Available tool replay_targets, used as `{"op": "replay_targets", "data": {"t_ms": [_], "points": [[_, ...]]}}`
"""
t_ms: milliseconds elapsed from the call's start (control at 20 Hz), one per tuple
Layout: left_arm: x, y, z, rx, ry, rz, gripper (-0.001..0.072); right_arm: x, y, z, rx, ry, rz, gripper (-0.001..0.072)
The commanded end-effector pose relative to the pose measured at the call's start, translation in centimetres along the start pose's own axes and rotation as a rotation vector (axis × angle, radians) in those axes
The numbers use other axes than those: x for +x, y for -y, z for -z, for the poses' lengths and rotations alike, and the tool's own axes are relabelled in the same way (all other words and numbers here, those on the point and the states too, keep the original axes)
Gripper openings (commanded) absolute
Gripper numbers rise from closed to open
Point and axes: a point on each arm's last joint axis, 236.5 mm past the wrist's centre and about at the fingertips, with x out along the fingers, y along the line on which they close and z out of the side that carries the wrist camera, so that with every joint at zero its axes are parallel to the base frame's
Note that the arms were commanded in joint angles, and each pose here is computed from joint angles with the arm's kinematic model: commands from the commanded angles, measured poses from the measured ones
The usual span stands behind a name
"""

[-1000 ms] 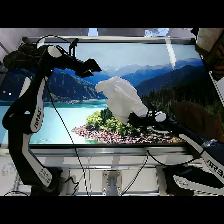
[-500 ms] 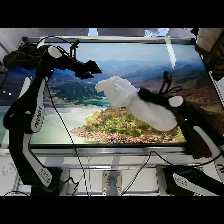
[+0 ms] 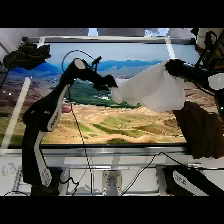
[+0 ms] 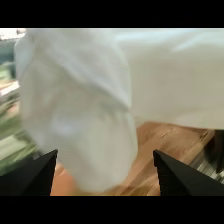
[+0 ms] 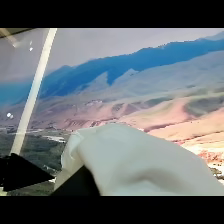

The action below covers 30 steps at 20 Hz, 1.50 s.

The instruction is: Fold the shirts.

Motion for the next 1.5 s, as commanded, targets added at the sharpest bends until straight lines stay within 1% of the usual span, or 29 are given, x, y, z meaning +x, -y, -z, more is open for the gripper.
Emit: {"op": "replay_targets", "data": {"t_ms": [0, 100, 250, 300, 350, 400, 450, 550, 650, 700, 800, 900, 1000, 1050, 1100, 1200, 1250, 1350, 1450], "points": [[5.3, 2.3, -0.3, -0.064, 0.055, 0.083, 0.0691, -0.7, 0.5, 0.5, -0.037, -0.044, 0.023, 0.0032], [6.8, 2.7, -0.2, -0.103, 0.059, 0.121, 0.069, -0.7, 0.8, 0.6, -0.047, -0.048, 0.033, 0.0032], [7.5, 1.8, -1.6, -0.113, 0.126, 0.105, 0.0689, -0.7, 0.8, 0.6, -0.049, -0.048, 0.034, 0.0032], [7.3, 1.6, -2.3, -0.108, 0.157, 0.097, 0.0673, -0.7, 0.9, 0.6, -0.052, -0.049, 0.038, 0.0032], [7.1, 1.6, -3.0, -0.097, 0.182, 0.088, 0.0555, -0.7, 0.9, 0.6, -0.054, -0.049, 0.039, 0.0032], [6.9, 1.6, -3.5, -0.075, 0.201, 0.082, 0.0254, -0.7, 0.9, 0.6, -0.056, -0.05, 0.041, 0.0032], [6.7, 1.8, -3.9, -0.036, 0.217, 0.082, 0.0022, -0.7, 0.9, 0.6, -0.056, -0.05, 0.041, 0.0032], [6.3, 2.9, -4.5, -0.052, 0.235, 0.12, 0.0012, -0.8, 1.1, 0.6, -0.063, -0.049, 0.045, 0.0032], [5.0, 5.4, -6.2, -0.126, 0.29, 0.236, 0.0012, -0.8, 1.3, 0.6, -0.074, -0.051, 0.055, 0.0032], [3.5, 7.3, -7.5, -0.136, 0.338, 0.314, 0.0012, -0.8, 1.4, 0.6, -0.078, -0.05, 0.059, 0.0032], [-1.3, 11.7, -10.0, -0.018, 0.465, 0.446, 0.0011, -1.4, 1.7, -0.2, -0.105, -0.021, 0.081, 0.0032], [-8.5, 16.3, -12.0, 0.163, 0.629, 0.506, 0.0011, -3.3, 2.1, -2.5, -0.171, 0.054, 0.131, 0.0032], [-16.9, 20.4, -13.0, 0.336, 0.799, 0.471, 0.0011, -6.6, 2.0, -5.7, -0.179, 0.139, 0.152, 0.0031], [-21.0, 22.4, -12.7, 0.448, 0.875, 0.427, 0.0011, -9.1, 2.0, -7.8, -0.186, 0.201, 0.172, 0.0031], [-25.2, 24.6, -11.9, 0.562, 0.949, 0.361, 0.0011, -11.9, 1.9, -9.6, -0.194, 0.26, 0.195, 0.0031], [-32.8, 28.1, -9.7, 0.758, 1.081, 0.186, 0.001, -17.9, 1.5, -12.1, -0.237, 0.347, 0.252, 0.0031], [-36.5, 29.7, -8.1, 0.812, 1.138, 0.115, 0.0011, -20.8, 1.1, -12.5, -0.252, 0.369, 0.283, 0.0031], [-42.9, 32.0, -4.5, 0.866, 1.226, 0.004, 0.001, -25.8, -0.2, -12.5, -0.292, 0.409, 0.334, 0.003], [-48.3, 33.9, -0.1, 0.905, 1.289, -0.073, 0.001, -29.8, -2.8, -12.0, -0.323, 0.452, 0.338, 0.003]]}}
